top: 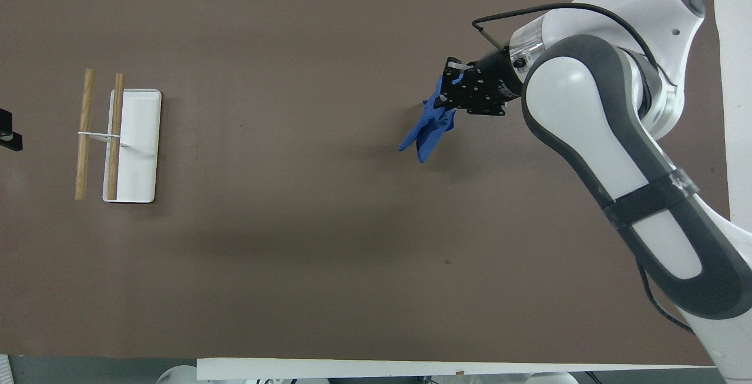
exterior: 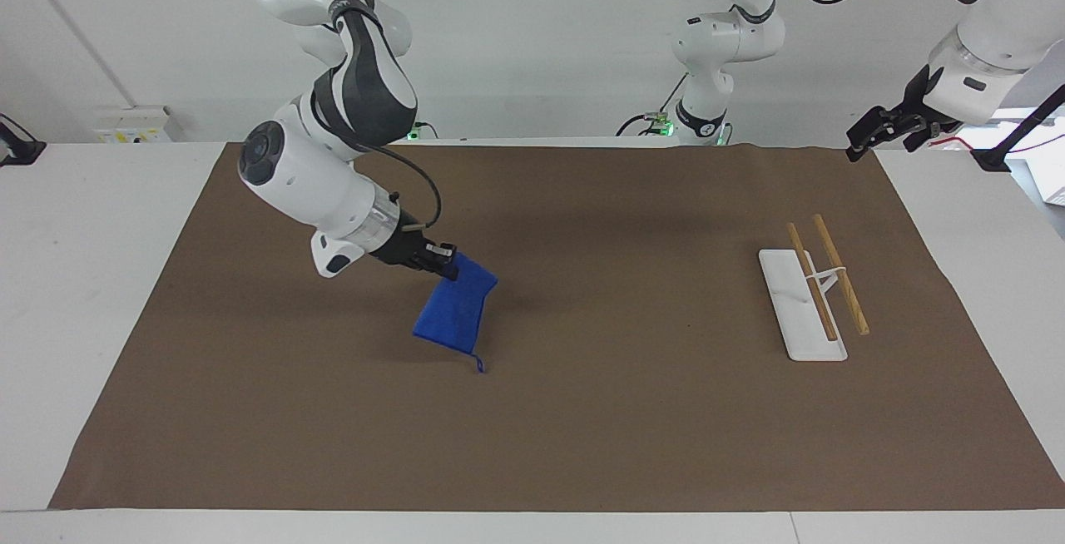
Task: Right arm passes towel to left arm to hang
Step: 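Close the right gripper on the blue towel and lift it, then carry the towel toward center while the left gripper reaches toward it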
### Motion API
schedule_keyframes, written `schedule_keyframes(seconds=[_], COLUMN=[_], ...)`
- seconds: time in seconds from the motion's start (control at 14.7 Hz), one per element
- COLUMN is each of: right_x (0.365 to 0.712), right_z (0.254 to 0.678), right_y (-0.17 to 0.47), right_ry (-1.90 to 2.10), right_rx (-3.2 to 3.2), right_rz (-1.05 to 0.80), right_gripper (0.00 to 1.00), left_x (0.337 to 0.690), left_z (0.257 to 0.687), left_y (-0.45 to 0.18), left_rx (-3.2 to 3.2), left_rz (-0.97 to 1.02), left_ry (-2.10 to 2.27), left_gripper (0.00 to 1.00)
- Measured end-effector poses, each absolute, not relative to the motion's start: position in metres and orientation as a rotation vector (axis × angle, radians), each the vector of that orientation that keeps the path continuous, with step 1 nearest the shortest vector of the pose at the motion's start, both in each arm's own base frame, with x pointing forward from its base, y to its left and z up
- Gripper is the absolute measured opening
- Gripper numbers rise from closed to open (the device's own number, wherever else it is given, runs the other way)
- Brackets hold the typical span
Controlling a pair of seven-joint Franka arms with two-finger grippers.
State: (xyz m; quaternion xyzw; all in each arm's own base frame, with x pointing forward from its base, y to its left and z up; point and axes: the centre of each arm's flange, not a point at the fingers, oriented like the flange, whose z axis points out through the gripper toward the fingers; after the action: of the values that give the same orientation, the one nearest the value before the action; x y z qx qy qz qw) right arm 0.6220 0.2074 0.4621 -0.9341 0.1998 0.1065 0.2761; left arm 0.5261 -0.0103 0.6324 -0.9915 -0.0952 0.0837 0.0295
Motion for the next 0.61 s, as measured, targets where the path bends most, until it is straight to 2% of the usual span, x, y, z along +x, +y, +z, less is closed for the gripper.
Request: schedule_keyframes(seconds=[0.34, 0.61], right_x=[0.606, 0.592], right_z=[0.476, 0.476], right_y=[0.296, 0.337], right_ry=[0.831, 0.972], right_rx=[-2.269, -2.107], right_rz=[0.313, 0.383], right_gripper=[0.07, 0.07], left_x=[0.522, 0.519], left_z=[0.601, 0.582], left_y=[-0.064, -0.114], left_rx=[-3.013, -2.978], left_rz=[0.086, 0.015], left_ry=[-0.623, -1.021], left_gripper=[1.00, 1.00])
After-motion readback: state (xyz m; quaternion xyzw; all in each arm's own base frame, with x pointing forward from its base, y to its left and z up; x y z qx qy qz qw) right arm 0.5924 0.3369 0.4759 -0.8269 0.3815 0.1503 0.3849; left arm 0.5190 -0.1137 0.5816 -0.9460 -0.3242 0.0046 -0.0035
